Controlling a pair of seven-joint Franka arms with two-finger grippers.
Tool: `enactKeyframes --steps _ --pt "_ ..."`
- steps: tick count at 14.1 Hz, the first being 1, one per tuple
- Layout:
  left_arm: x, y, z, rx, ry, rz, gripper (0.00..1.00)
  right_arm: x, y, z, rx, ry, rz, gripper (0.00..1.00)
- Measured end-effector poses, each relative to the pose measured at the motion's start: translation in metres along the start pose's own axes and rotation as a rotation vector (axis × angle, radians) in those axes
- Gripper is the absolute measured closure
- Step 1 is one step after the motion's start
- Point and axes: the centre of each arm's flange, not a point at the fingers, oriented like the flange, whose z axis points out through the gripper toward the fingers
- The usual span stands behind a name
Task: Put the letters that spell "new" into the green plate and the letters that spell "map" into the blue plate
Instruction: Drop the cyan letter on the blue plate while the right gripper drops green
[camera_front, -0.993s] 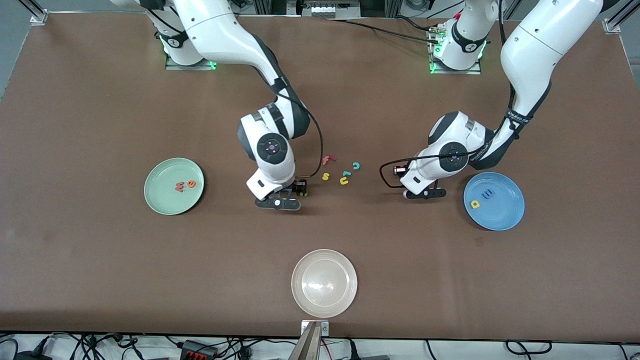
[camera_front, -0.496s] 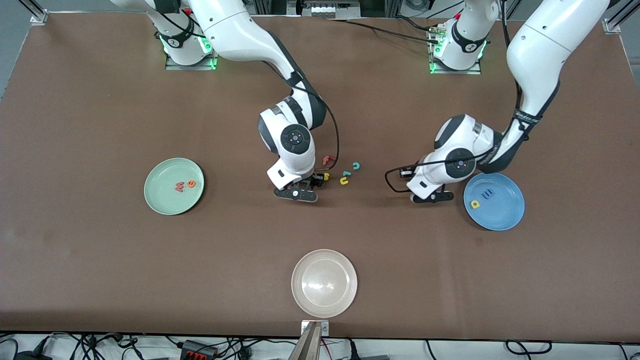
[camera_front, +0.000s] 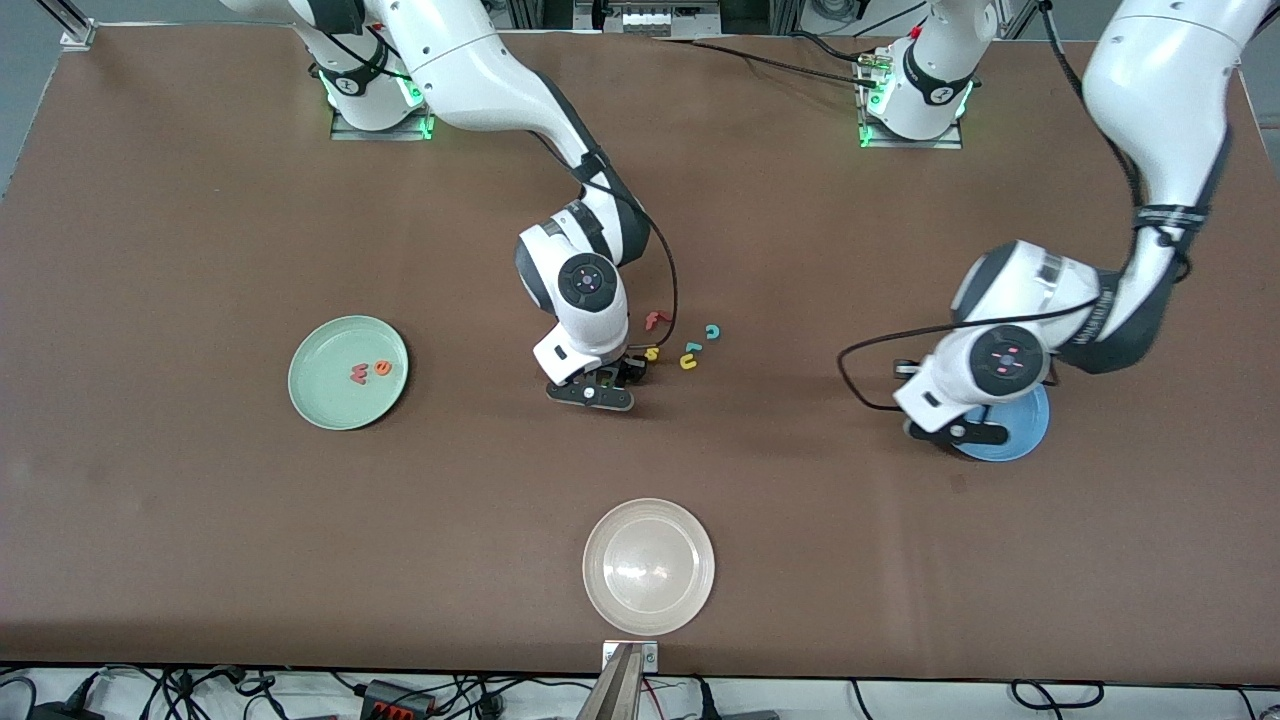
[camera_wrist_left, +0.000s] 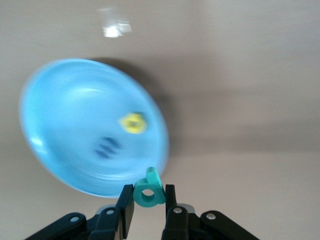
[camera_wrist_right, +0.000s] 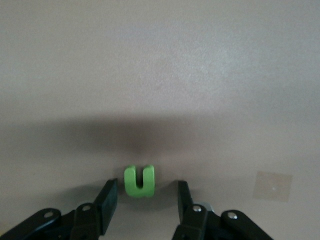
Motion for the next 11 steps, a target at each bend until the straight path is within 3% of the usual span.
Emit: enactKeyframes --steps 2,5,6,7,8,11 --pt "0.005 -0.044 0.025 -0.002 -0.007 0.05 0.71 0.001 0.0 0.001 0.007 0.01 0.0 0.42" --pt "0.015 -0.066 0.082 -0.009 -0.026 0.089 0.71 0.001 -0.002 0.001 0.01 0.013 -0.001 0.45" --pt "0.019 -0.065 0.094 -0.019 -0.02 0.093 0.71 0.002 -0.002 0.0 0.011 0.015 -0.001 0.52" --pt "0.02 -0.063 0.099 -0.025 -0.018 0.097 0.7 0.003 -0.003 -0.001 0.013 0.017 -0.001 0.65" --pt "0.021 -0.062 0.098 -0.027 -0.013 0.098 0.64 0.003 -0.004 -0.002 0.015 0.018 0.0 0.74" --pt "0.027 -0.065 0.073 -0.02 0.034 0.092 0.37 0.009 -0.005 -0.011 0.027 0.029 0.006 0.74"
